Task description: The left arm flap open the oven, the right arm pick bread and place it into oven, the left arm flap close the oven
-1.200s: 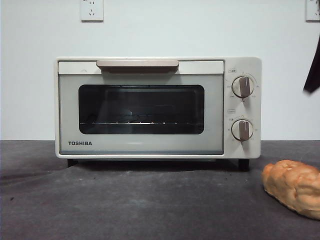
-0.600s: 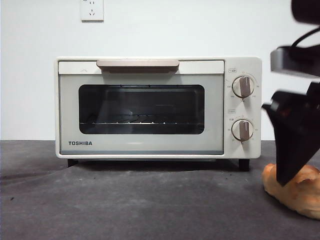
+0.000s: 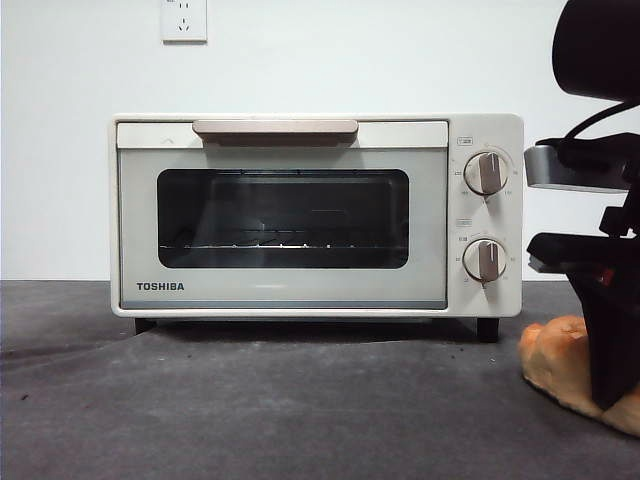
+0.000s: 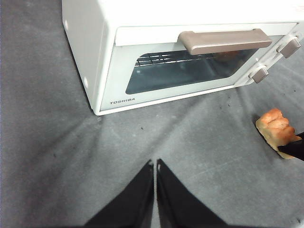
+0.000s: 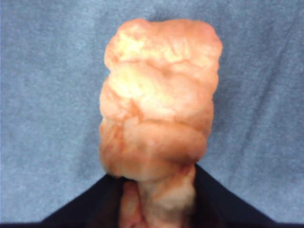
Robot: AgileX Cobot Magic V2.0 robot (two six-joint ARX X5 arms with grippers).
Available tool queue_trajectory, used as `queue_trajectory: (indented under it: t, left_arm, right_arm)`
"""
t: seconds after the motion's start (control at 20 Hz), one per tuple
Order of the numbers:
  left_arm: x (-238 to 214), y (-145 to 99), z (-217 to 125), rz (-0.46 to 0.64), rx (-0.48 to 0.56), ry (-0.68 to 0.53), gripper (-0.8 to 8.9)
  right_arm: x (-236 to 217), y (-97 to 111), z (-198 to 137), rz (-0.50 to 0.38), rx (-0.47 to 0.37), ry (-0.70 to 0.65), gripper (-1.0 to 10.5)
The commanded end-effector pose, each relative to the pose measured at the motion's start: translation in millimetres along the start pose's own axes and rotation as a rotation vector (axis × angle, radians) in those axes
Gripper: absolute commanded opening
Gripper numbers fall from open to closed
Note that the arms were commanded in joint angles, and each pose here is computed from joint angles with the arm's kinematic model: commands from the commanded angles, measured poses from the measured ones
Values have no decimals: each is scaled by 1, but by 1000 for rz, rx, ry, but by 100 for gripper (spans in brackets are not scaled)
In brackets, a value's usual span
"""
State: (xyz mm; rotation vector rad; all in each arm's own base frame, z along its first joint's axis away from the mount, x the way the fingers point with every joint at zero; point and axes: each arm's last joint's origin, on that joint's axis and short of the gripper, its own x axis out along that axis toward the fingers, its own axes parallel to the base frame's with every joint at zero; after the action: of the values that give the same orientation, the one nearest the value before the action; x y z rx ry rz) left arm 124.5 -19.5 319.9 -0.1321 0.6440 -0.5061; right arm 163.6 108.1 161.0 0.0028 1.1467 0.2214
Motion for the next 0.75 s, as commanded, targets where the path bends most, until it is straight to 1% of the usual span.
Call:
queue_trajectory:
  t: [0.05,0.15,0.35,0.45,0.6,0.75]
  left_arm:
    - [-2,-3,8,-17,27,-36,17]
    - [0,-7,11,-43,30,-62,17]
    - [13,-17,24,-127,49,-109,18]
    - [25,-22,34,-160,60,-119,19]
    - [46,-30,49,-173,93,-115,18]
    - [72,-39,65,-215,125,-116,18]
  right_arm:
    - [-4,2,1,20,9,-23,142]
    - [-14,2,2,54,7,-54,142]
    - [-45,1,5,91,0,-132,142]
    - [-64,0,7,110,-9,-175,143]
    - [-89,-1,10,133,-14,-231,143]
    - [-111,-1,13,153,-24,-280,143]
